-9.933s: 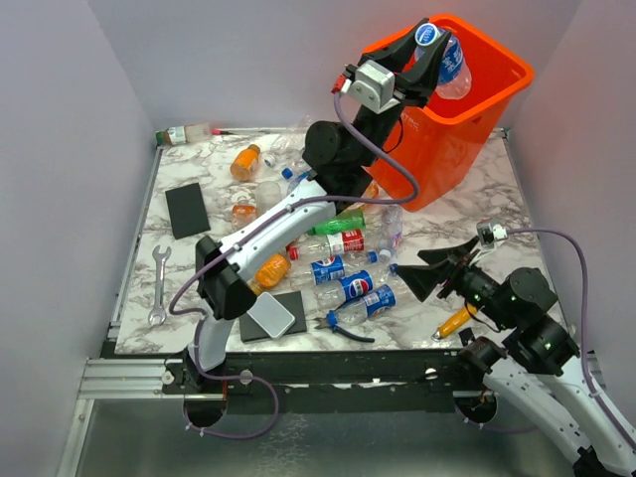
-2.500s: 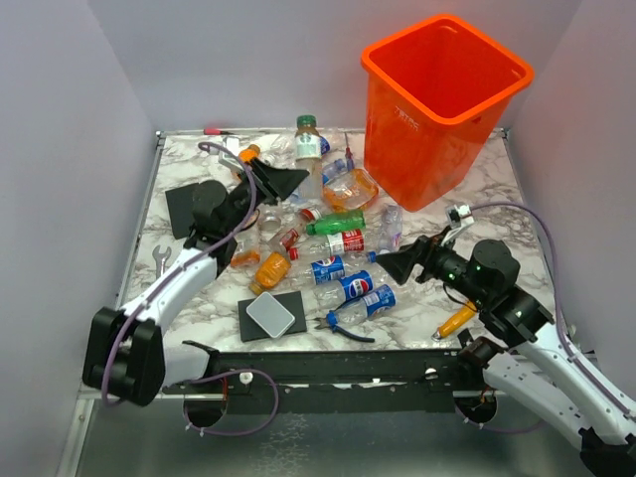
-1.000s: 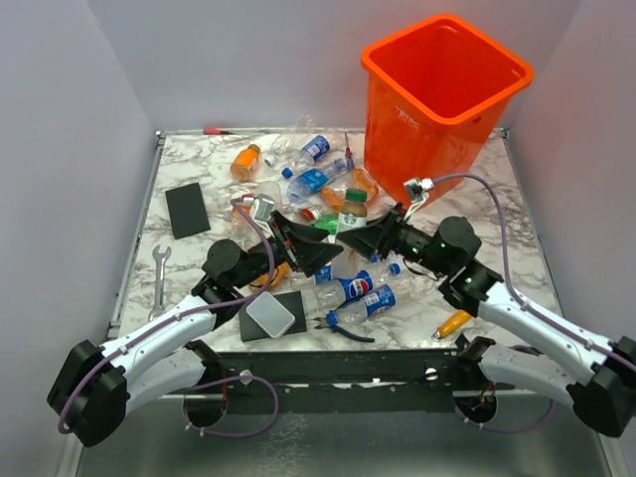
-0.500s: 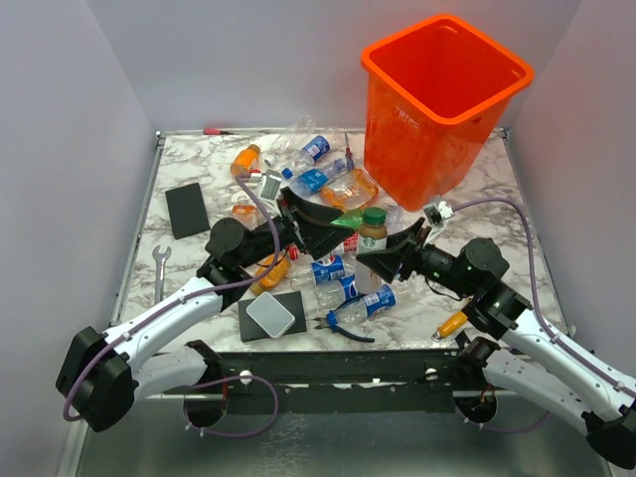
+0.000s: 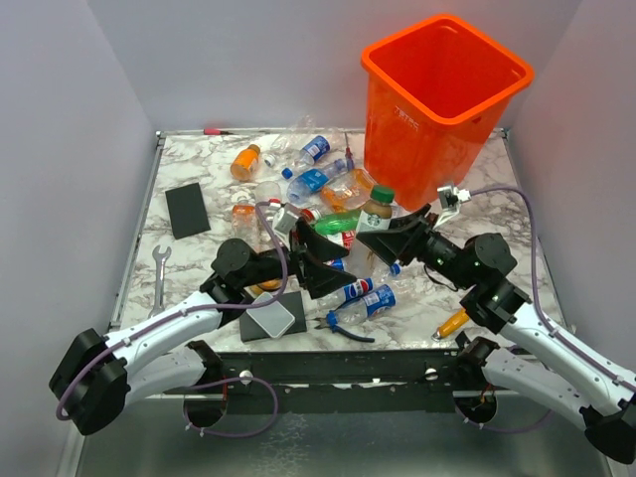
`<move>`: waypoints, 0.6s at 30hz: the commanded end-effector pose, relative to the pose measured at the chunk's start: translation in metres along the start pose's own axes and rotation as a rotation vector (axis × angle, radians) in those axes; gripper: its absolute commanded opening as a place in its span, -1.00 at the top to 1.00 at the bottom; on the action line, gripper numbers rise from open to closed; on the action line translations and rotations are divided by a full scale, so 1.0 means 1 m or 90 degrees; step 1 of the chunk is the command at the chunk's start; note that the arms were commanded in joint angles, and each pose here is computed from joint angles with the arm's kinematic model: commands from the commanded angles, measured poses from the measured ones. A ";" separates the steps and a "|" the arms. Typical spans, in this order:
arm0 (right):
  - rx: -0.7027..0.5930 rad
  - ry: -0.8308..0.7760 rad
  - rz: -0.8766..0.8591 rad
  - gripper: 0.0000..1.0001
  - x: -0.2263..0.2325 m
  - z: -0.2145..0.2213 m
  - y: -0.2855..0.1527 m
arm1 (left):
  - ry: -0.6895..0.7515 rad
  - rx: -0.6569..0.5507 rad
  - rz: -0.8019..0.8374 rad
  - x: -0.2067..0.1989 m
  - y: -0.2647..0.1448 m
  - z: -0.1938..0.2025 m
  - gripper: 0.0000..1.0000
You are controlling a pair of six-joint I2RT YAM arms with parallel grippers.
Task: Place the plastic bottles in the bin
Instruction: Place the plastic bottle in the trash bin.
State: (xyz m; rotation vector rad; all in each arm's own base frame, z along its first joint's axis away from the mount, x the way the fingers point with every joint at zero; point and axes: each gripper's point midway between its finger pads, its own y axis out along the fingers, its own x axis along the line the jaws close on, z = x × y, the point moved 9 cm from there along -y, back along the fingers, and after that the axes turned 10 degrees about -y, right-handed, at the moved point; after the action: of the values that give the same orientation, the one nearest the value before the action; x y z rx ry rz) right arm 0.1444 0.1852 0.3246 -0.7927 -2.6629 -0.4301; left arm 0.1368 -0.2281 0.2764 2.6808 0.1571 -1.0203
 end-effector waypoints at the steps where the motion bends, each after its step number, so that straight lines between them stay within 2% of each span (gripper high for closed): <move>1: -0.044 0.022 -0.083 0.23 0.018 -0.021 0.009 | 0.052 0.016 0.049 -0.008 0.012 -0.007 -0.98; 9: -0.023 0.034 -0.082 0.21 0.017 -0.016 0.012 | 0.074 0.015 0.032 0.004 0.033 -0.014 -0.98; 10: -0.024 0.034 -0.075 0.20 0.015 -0.015 0.012 | 0.081 0.018 0.026 0.008 0.035 -0.013 -0.90; 13: -0.010 0.035 -0.070 0.13 0.013 -0.012 0.013 | 0.071 0.033 0.006 0.021 0.036 -0.004 -0.39; 14: 0.001 0.036 -0.075 0.02 0.014 -0.011 0.014 | 0.064 0.036 0.003 0.022 0.036 -0.002 -0.20; 15: 0.015 0.038 -0.071 -0.21 0.014 -0.010 0.016 | 0.059 0.038 0.000 0.024 0.036 -0.001 -0.04; 16: 0.028 0.039 -0.063 -0.47 0.013 -0.011 0.017 | 0.060 0.035 -0.002 0.024 0.035 -0.001 0.09; 18: 0.051 0.040 -0.021 -0.78 0.011 -0.015 0.018 | 0.068 0.020 -0.013 0.024 0.032 -0.001 0.28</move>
State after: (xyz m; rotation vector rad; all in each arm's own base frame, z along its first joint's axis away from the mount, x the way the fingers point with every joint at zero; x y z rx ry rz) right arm 0.1526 0.1995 0.3252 -0.7027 -2.6278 -0.3901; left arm 0.1555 -0.2604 0.2745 2.7684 0.1018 -0.9365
